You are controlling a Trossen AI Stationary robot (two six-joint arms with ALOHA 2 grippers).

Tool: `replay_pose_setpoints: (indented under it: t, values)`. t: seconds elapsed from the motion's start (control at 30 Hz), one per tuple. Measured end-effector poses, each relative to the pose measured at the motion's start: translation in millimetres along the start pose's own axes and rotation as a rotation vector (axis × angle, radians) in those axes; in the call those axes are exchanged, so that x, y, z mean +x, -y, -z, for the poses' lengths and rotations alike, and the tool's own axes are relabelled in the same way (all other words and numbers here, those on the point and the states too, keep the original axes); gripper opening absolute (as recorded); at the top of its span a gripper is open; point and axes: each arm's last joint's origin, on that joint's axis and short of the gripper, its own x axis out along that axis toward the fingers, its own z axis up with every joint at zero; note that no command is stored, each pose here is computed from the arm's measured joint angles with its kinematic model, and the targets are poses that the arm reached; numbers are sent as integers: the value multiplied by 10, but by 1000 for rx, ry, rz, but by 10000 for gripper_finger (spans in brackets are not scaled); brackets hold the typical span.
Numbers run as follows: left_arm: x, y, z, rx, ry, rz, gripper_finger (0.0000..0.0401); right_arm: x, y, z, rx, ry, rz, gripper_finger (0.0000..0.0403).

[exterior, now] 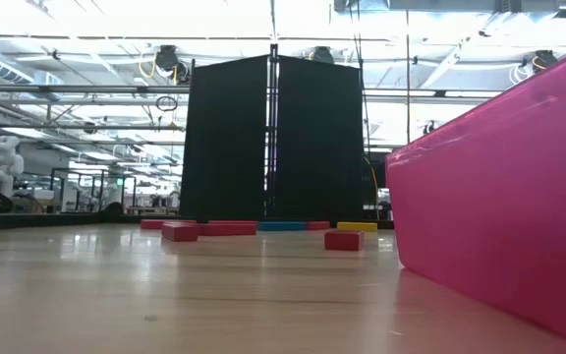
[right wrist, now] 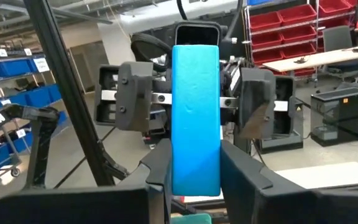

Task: Sort blocks
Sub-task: Put the blue block into the blue bin

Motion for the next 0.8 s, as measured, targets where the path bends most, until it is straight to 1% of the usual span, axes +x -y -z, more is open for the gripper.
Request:
replay_pose_setpoints:
  t: [0.1, 0.23, 0.33, 0.4, 0.5, 0.73, 0.8]
  values:
    - [17, -12, -8, -2, 15, 28, 317, -4, 0, -7, 0, 2, 1, 79]
    - [38, -40, -14, 0, 29, 27, 316, -3, -3, -5, 0, -2, -18, 79]
    - [61, -65, -2, -9, 31, 26, 301, -3, -6, -4, 0, -4, -26, 79]
    - [77, -69, 24, -5, 22, 23, 282, -3, -6, -4, 0, -5, -27, 79]
    - [88, -66, 46, -1, 17, 23, 241, -3, -6, -6, -1, -2, -27, 79]
    - [89, -68, 47, 15, 18, 6, 114, -2, 9, -7, 3, -2, -14, 79]
    - [89, -68, 44, 26, 23, 6, 107, -2, 7, -7, 4, -2, -14, 79]
